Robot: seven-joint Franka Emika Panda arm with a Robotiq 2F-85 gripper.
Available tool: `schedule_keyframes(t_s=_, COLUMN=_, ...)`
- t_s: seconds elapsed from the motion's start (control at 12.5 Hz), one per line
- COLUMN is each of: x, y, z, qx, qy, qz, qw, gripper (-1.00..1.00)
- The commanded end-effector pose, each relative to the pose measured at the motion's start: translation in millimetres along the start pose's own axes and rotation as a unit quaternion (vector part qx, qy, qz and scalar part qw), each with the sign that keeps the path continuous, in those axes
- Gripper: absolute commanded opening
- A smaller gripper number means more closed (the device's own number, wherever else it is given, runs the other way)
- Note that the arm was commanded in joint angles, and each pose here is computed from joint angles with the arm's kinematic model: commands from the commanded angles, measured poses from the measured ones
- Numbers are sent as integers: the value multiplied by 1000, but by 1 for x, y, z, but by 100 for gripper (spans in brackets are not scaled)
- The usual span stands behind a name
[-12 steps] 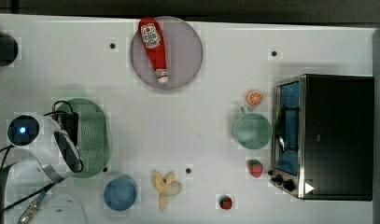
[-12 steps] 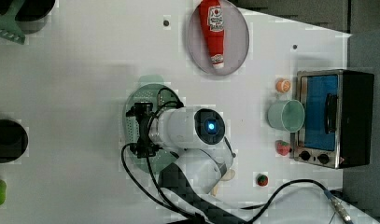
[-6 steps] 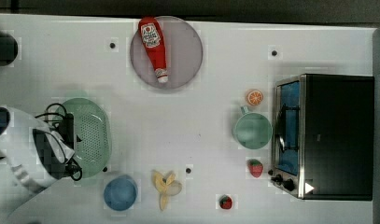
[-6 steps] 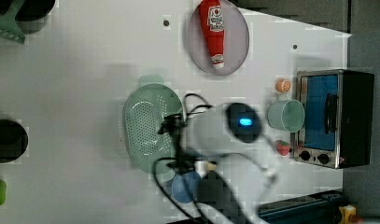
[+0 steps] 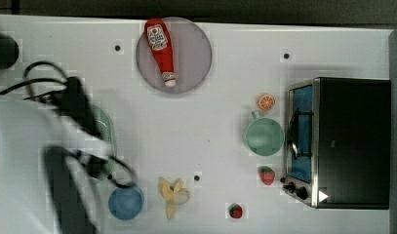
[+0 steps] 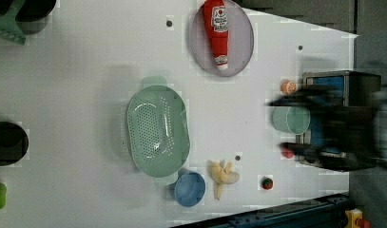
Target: Drag strainer right to left.
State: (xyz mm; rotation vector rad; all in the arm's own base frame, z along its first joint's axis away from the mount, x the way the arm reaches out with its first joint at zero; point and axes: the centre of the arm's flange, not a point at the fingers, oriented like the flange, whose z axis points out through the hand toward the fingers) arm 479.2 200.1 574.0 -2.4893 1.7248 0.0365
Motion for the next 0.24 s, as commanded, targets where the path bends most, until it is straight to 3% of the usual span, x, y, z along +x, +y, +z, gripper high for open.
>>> schedule_keyframes(t_s=0.08, x=120, y=49, z=-24, qx=-36, qy=12, qz=-96, qw=995, gripper=100)
schedule_keyframes(t_s=0.24, x=179, y=86, z=-53, qx=-42, qy=40, qz=-140, qw=988, gripper=100)
